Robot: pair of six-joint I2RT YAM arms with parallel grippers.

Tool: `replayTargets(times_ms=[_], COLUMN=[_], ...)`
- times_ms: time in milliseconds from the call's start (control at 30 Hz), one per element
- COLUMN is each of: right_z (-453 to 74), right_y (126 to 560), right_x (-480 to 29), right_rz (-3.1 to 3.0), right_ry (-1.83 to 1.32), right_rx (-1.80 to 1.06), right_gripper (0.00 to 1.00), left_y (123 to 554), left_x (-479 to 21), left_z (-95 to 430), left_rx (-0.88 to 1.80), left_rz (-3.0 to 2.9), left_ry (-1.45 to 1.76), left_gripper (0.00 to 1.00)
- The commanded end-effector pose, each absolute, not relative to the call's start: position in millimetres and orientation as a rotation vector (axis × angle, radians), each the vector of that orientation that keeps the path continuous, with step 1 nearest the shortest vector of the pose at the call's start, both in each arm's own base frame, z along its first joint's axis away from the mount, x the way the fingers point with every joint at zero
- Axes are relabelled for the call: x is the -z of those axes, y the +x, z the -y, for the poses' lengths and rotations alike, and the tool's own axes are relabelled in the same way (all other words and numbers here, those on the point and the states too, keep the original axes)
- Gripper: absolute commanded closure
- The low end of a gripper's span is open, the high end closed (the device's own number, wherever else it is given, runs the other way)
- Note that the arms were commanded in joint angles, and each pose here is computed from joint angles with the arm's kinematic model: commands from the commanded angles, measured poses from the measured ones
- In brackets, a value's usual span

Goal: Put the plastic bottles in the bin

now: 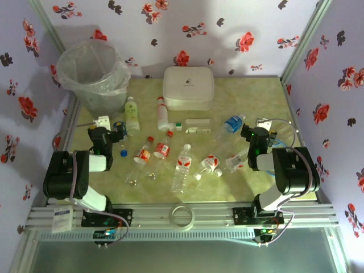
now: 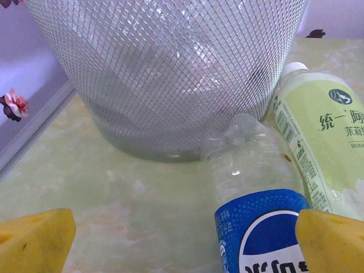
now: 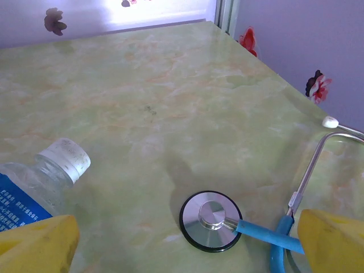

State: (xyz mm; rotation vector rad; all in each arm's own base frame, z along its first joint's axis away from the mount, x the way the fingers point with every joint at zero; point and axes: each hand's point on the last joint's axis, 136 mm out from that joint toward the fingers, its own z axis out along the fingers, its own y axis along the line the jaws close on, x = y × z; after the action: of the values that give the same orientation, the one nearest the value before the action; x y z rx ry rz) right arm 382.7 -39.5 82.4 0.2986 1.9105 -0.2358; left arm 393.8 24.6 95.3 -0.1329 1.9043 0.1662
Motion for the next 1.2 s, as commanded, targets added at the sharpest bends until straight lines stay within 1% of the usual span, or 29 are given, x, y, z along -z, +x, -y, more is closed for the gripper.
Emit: replayTargets(times_ms=[0,1167], right_z=[41.8,41.0], right_y=[386.9,388.4], right_x=[-90.9,-89.5], right_rz=[-1.88,-1.89], right_ry=[0.323,0.321], right_rx=[0.219,0.181], right_gripper=[0.01,0.01], left_y=[396.2,396.1], left_x=[-96.8,-95.8], left_z=[-26.1,-26.4], left_rx=[-0.17,-0.164], left_rz=[-1.9,-1.904], left_ry=[-0.126,-0.124], left_gripper=[0.0,0.0])
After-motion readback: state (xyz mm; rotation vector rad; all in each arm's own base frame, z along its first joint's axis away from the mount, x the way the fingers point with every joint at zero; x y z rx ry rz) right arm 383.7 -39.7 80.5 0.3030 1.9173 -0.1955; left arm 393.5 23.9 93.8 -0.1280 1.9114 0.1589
